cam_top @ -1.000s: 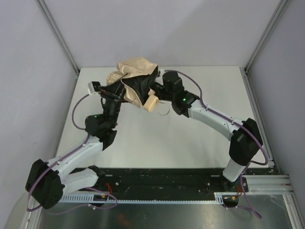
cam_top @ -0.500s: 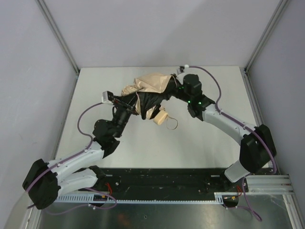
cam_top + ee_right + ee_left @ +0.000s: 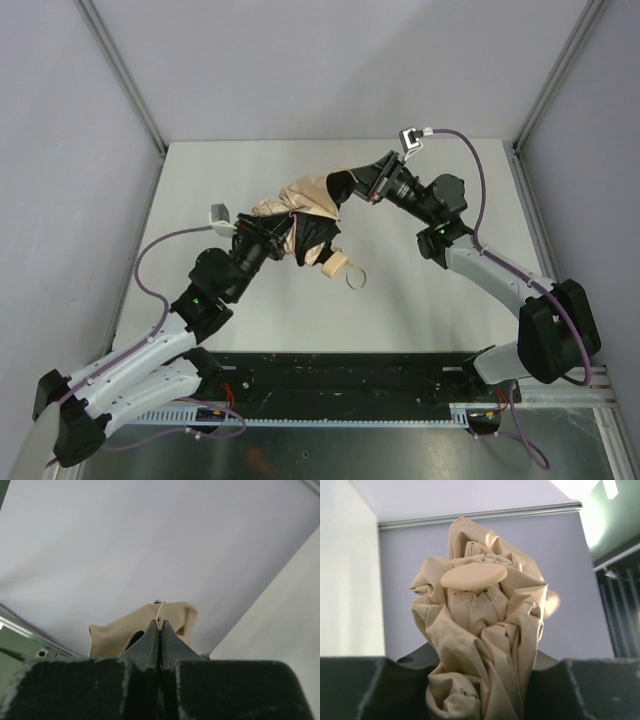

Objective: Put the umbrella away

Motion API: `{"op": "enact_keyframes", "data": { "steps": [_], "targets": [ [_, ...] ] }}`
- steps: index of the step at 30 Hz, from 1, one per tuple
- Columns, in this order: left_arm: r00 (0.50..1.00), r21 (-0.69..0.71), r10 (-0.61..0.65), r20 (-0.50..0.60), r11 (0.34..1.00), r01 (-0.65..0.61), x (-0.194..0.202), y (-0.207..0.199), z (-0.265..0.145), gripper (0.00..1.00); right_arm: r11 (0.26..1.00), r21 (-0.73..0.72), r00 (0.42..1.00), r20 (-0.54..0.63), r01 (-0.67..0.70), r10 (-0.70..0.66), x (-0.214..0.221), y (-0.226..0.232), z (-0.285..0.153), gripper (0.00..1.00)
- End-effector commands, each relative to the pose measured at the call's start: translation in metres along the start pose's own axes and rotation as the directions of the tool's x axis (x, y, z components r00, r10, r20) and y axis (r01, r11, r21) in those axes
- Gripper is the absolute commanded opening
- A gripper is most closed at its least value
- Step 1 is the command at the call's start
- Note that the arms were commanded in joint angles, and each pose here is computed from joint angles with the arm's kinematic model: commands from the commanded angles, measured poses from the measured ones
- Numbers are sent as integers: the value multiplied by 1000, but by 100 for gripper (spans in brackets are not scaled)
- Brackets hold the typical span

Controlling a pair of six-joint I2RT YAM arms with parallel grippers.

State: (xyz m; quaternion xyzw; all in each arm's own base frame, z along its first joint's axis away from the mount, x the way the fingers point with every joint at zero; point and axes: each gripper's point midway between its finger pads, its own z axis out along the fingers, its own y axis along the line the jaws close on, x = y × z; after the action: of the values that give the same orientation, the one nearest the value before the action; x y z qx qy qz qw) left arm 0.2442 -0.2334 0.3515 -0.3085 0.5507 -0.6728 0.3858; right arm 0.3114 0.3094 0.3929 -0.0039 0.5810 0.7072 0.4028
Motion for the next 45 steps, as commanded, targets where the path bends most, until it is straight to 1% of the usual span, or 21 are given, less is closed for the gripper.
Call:
{"op": "enact_keyframes", "data": {
  "steps": [1, 3, 4, 8, 10, 13, 15, 17, 21, 23, 26, 28, 33, 34, 37, 41, 43, 45],
  "targets": [
    [995, -137, 89, -52, 986, -96, 6, 15, -5, 0, 973, -178, 987, 83, 149, -136, -30, 43, -4, 0],
    [991, -232, 125, -46, 964, -132, 0, 33, -9, 0, 962, -221, 987, 54, 162, -154, -25, 54, -3, 0],
    [989, -257, 145, -37, 955, -150, -3, 38, -10, 0, 955, -247, 986, 29, 167, -165, -19, 61, -2, 0],
    [979, -400, 202, -21, 896, -193, -15, 64, -14, 0, 929, -318, 970, -89, 189, -227, 26, 80, 3, 0],
    [972, -483, 234, -34, 847, -221, -19, 82, -17, 0, 906, -351, 950, -113, 236, -291, 44, 96, 2, 0],
    [969, -577, 241, -46, 785, -223, -25, 111, -23, 0, 868, -365, 903, -135, 338, -409, 63, 117, 2, 0],
    [969, -624, 240, -58, 749, -223, -26, 128, -26, 0, 846, -359, 860, -180, 395, -478, 84, 118, 6, 0],
    [971, -668, 229, -67, 713, -214, -28, 147, -31, 0, 833, -368, 824, -239, 412, -513, 109, 113, 6, 0],
    [982, -748, 174, -73, 642, -169, -32, 184, -46, 0, 805, -360, 730, -352, 472, -586, 167, 97, 0, 0],
    [985, -778, 156, -71, 609, -153, -34, 198, -55, 0, 803, -356, 708, -385, 479, -592, 186, 88, -5, 0],
    [990, -819, 121, -68, 561, -124, -36, 215, -66, 0, 810, -362, 699, -415, 461, -583, 207, 77, -14, 0],
    [993, -834, 93, -73, 541, -112, -34, 222, -70, 0, 811, -355, 686, -435, 465, -583, 219, 67, -20, 0],
    [992, -854, 81, -98, 505, -126, -33, 225, -77, 0, 853, -316, 729, -444, 416, -520, 222, 35, -22, 0],
    [992, -863, 73, -105, 489, -127, -31, 226, -79, 0, 858, -316, 739, -440, 404, -510, 222, 32, -22, 0],
    [992, -901, 45, -120, 414, -128, -28, 231, -89, 0, 867, -312, 754, -433, 389, -494, 222, 25, -20, 0],
    [994, -943, -23, -110, 317, -97, -19, 238, -103, 0, 873, -325, 763, -434, 363, -479, 226, 15, -13, 0],
    [994, -963, -22, -110, 251, -101, -20, 237, -110, 0, 876, -338, 755, -455, 344, -472, 230, 10, -10, 0],
    [992, -973, -11, -126, 196, -121, -23, 235, -114, 0, 877, -356, 733, -491, 323, -470, 239, 6, -8, 0]
  ]
}}
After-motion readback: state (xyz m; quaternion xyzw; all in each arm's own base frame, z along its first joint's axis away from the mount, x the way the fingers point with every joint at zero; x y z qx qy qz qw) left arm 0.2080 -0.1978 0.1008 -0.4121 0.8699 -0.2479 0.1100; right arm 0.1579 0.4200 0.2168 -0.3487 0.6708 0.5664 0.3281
